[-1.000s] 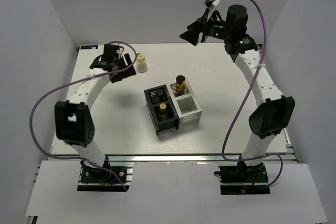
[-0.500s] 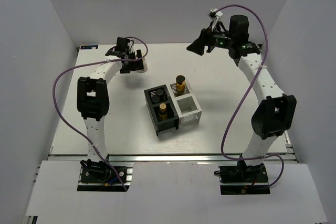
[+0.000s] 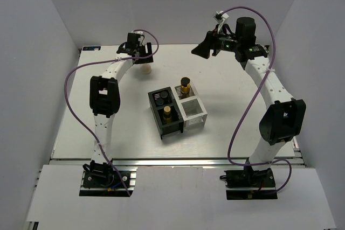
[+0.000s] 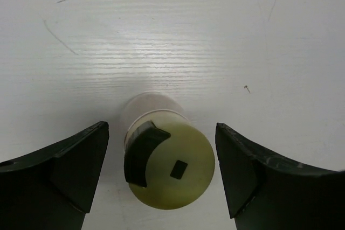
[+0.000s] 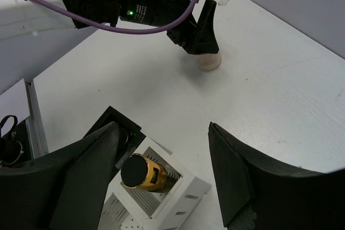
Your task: Organize the condiment bottles
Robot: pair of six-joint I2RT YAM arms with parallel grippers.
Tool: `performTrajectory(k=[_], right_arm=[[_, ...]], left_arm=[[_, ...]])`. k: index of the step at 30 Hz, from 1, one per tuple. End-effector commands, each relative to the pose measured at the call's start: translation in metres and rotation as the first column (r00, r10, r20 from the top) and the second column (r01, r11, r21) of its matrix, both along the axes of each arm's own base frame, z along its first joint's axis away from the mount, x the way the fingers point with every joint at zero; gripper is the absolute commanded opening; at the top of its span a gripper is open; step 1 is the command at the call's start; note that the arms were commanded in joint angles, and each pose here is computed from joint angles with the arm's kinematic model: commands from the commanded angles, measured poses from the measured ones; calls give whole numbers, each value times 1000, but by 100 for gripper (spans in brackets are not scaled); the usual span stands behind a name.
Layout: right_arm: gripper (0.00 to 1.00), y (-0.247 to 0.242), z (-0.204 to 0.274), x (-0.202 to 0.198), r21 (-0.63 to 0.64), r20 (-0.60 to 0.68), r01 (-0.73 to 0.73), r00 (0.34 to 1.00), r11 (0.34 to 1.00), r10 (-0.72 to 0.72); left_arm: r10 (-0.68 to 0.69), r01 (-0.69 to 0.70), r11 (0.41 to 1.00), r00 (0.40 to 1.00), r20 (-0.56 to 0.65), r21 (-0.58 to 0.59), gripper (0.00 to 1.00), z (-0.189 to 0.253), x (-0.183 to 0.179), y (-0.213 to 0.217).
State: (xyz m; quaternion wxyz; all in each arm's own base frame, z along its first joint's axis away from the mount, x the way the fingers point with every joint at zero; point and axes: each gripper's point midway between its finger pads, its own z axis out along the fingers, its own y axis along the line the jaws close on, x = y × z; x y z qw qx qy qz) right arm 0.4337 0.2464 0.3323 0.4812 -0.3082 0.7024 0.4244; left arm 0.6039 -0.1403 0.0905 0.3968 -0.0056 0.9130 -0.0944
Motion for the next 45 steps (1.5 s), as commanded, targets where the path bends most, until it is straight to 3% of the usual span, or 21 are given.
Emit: performTrajectory(k=[1,5,6,9,12,14,17,20,23,24,25,31,35,40,45], right_arm=[[73,-3,23,-8,24,52,-5,999,1000,4],[73,-4,19,-7,21,42,0,999,1000,-1],[73,-4,19,-7,22,40,0,999,1000,-1],[72,-4,17,-6,22,34,-1,999,1000,0],[72,-4,14,-6,21,26,-2,1000,1000,1],[72,-4,13,-7,18,22,-6,1000,1000,5],[70,-5,12,-10,8,26,-10,1000,1000,10],[62,-6,10,-14,-3,39,-17,999,1000,17],[31,-6,7,-20,-15,41,-35,999,999,35],[9,-7,5,-22,-19,31,-37,999,999,38],[0,-7,6,-23,-21,35,-38,999,999,39],[0,-14,4,-32,-45,34,-9,999,999,10],[0,-23,2,-32,-78,57,20,998,997,-15],[0,-42,4,-27,-68,32,83,996,994,-81],[0,-70,5,-19,-62,21,177,984,982,-176]], left_arm=[[28,-31,999,994,105,21,89,33,17,7],[33,-34,999,995,99,18,80,33,16,7],[30,-32,999,996,87,19,73,29,12,7],[26,-28,999,995,92,20,63,33,6,8],[26,-28,999,994,102,18,37,37,2,9],[27,-28,1000,992,121,13,28,48,3,9],[25,-27,1000,983,181,11,13,82,2,8],[21,-27,999,963,269,21,2,135,-6,7],[-7,2,1000,939,343,14,0,189,-26,0],[-18,12,1000,937,348,18,0,199,-34,-2],[-26,22,1000,924,382,14,0,224,-46,-4],[-163,169,985,907,388,17,0,269,-121,-49],[-321,367,929,854,409,-36,0,300,-197,-102],[-458,520,852,801,385,-69,0,304,-268,-144],[-521,583,809,772,365,-80,0,295,-309,-168]])
